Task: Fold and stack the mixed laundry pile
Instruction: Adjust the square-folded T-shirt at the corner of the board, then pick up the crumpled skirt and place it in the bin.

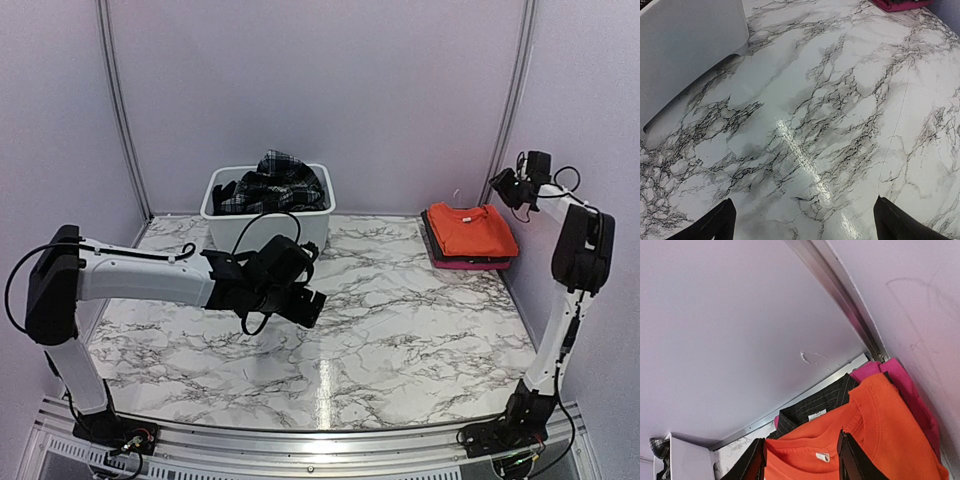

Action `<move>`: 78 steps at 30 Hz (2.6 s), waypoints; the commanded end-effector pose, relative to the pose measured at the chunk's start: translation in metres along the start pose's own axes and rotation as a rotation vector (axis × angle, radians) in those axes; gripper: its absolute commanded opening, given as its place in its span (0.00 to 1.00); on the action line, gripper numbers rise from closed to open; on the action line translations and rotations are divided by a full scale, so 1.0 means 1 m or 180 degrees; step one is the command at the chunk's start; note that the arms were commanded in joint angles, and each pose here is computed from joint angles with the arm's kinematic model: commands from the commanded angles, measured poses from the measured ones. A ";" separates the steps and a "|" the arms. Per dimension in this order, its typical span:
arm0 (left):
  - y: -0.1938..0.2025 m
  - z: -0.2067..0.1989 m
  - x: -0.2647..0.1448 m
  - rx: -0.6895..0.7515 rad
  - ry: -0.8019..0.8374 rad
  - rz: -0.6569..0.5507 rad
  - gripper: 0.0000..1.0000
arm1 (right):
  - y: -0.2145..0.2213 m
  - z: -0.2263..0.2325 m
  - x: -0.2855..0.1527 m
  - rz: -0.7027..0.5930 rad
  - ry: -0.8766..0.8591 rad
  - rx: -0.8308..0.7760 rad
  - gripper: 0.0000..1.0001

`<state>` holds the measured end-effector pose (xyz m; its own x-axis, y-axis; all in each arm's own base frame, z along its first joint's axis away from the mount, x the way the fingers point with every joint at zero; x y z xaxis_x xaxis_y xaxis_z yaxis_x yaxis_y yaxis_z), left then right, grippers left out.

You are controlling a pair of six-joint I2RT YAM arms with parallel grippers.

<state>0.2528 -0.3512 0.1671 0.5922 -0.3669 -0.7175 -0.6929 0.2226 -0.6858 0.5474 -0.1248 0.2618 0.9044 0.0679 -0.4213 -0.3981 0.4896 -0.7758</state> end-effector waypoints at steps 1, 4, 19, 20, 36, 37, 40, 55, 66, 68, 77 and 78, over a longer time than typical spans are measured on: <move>-0.022 0.011 -0.024 -0.0158 -0.0178 -0.0288 0.99 | 0.039 0.002 0.012 0.0389 -0.0058 0.0032 0.43; -0.030 0.011 -0.033 -0.0217 -0.0174 -0.0401 0.99 | 0.051 -0.003 0.024 0.0502 -0.0043 0.0104 0.41; -0.043 0.021 -0.039 -0.0545 -0.0299 -0.0563 0.99 | 0.059 -0.023 0.102 0.0507 -0.0182 0.0341 0.34; -0.042 0.022 -0.040 -0.0573 -0.0306 -0.0566 0.99 | 0.057 -0.023 0.105 0.0473 -0.0203 0.0350 0.34; -0.085 0.071 -0.103 -0.1371 -0.0219 -0.1055 0.99 | -0.003 0.043 0.024 0.0150 -0.0431 -0.0152 0.82; -0.093 0.078 -0.116 -0.1412 -0.0137 -0.1113 0.99 | -0.008 0.047 0.013 0.0112 -0.0354 -0.0251 0.87; -0.107 0.098 -0.146 -0.1467 -0.0091 -0.1217 0.99 | -0.018 0.059 -0.022 0.0094 -0.0178 -0.0572 0.94; -0.170 0.157 -0.134 -0.1064 -0.0552 -0.0991 0.99 | -0.001 0.091 -0.178 -0.0103 0.0239 -0.1320 0.98; -0.226 0.181 0.014 -0.1068 -0.0818 -0.0711 0.99 | 0.083 0.093 -0.190 0.0302 -0.1162 -0.0598 0.99; -0.228 0.195 0.041 -0.1131 -0.0855 -0.0682 0.99 | 0.090 0.095 -0.190 0.0355 -0.1164 -0.0632 0.99; -0.213 0.247 0.138 -0.1105 -0.0858 -0.0585 0.99 | 0.100 0.088 -0.192 0.0359 -0.0927 -0.0662 0.99; -0.213 0.250 0.141 -0.1109 -0.0847 -0.0612 0.99 | 0.103 0.086 -0.191 0.0381 -0.0935 -0.0652 0.99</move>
<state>0.5748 -0.2284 0.1872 0.7636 -0.0828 -0.6404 -0.6441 -0.1687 -0.7461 0.3490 -0.0146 0.2994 0.8279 0.3787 -0.4137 -0.5282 0.2786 -0.8021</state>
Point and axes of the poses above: each gripper's point midway between its finger pads, its own x axis out along the fingers, its own z axis along the line the jaws close on, y = z × x, the point moved 7 cm from there along -x, back along the fingers, and after that the axes turned 11 degrees about -x, right-handed, at the moved point
